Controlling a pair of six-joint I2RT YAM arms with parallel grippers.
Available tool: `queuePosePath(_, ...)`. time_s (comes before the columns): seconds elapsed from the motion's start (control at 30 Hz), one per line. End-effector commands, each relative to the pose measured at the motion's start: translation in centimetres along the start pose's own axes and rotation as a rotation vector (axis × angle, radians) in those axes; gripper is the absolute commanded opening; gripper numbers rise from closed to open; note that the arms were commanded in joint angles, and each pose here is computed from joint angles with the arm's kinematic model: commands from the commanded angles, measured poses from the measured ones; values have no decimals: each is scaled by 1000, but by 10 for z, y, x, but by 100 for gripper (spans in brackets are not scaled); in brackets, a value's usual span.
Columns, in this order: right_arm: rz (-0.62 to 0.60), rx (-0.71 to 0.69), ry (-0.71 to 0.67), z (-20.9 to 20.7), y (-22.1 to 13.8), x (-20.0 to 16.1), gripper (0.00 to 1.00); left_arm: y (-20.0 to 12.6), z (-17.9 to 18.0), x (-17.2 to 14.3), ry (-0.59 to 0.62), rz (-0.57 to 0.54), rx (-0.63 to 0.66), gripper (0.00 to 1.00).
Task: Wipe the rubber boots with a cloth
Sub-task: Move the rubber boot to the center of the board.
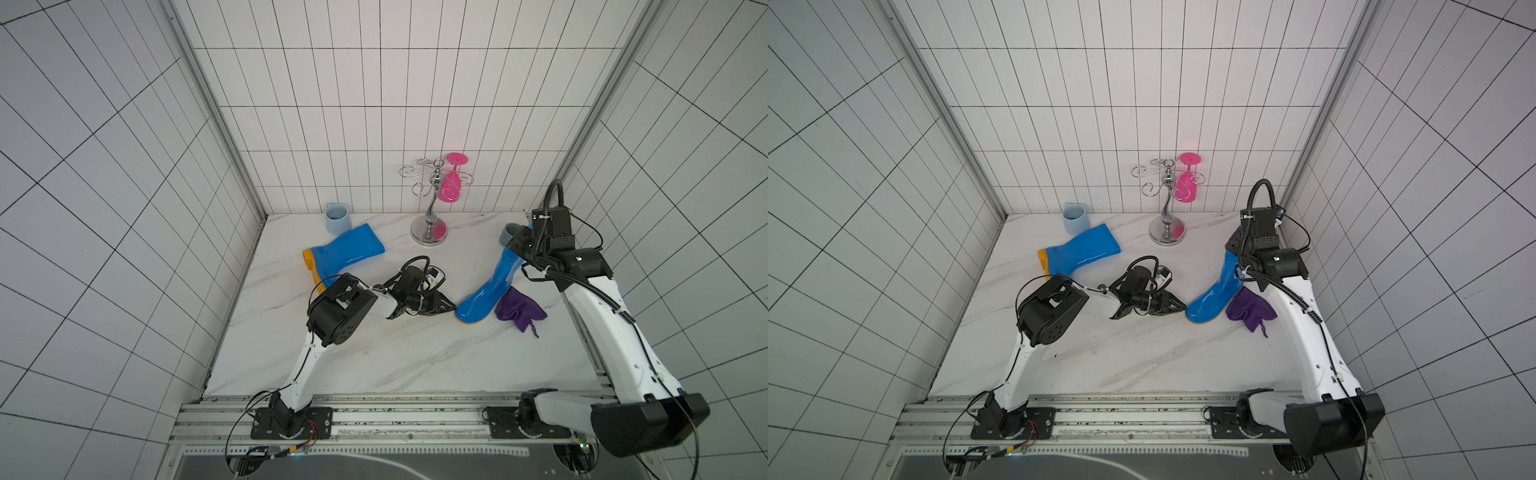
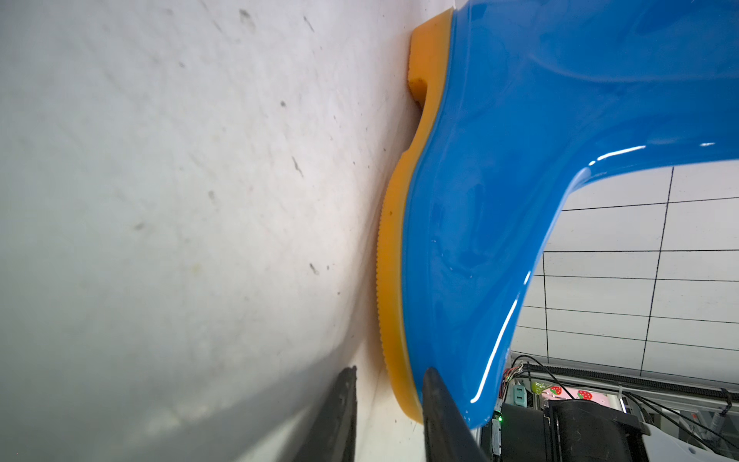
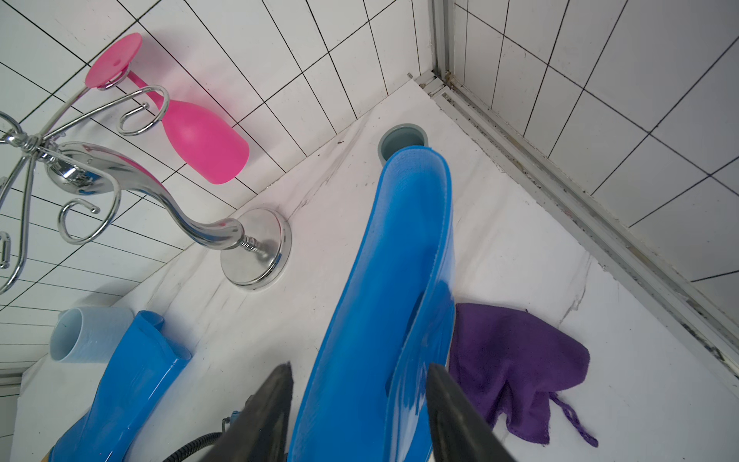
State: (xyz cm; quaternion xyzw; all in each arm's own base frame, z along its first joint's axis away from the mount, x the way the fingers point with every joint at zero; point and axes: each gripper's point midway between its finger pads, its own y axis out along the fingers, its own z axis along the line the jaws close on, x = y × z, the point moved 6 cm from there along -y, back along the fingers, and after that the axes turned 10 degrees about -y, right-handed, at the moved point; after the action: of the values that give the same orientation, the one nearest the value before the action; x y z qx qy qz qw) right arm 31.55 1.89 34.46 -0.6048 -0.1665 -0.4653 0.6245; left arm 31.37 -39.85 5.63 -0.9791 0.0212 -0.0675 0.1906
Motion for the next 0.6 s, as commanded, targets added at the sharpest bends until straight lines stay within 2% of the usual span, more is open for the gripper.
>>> queuePosePath(0.0, 34, -17, 6, -4, 16, -12, 55, 3, 18, -6, -35, 14, 22, 30)
queuePosePath(0.4, 63, -17, 0, 1, 36, -10, 54, 5, 20, -4, -42, 15, 14, 30)
queuePosePath(0.5, 73, -26, -3, 2, 43, -11, 47, 5, 21, -5, -42, 17, 12, 30)
queuePosePath(0.57, 75, -38, -11, 2, 48, -12, 33, 4, 20, -5, -43, 15, 10, 30)
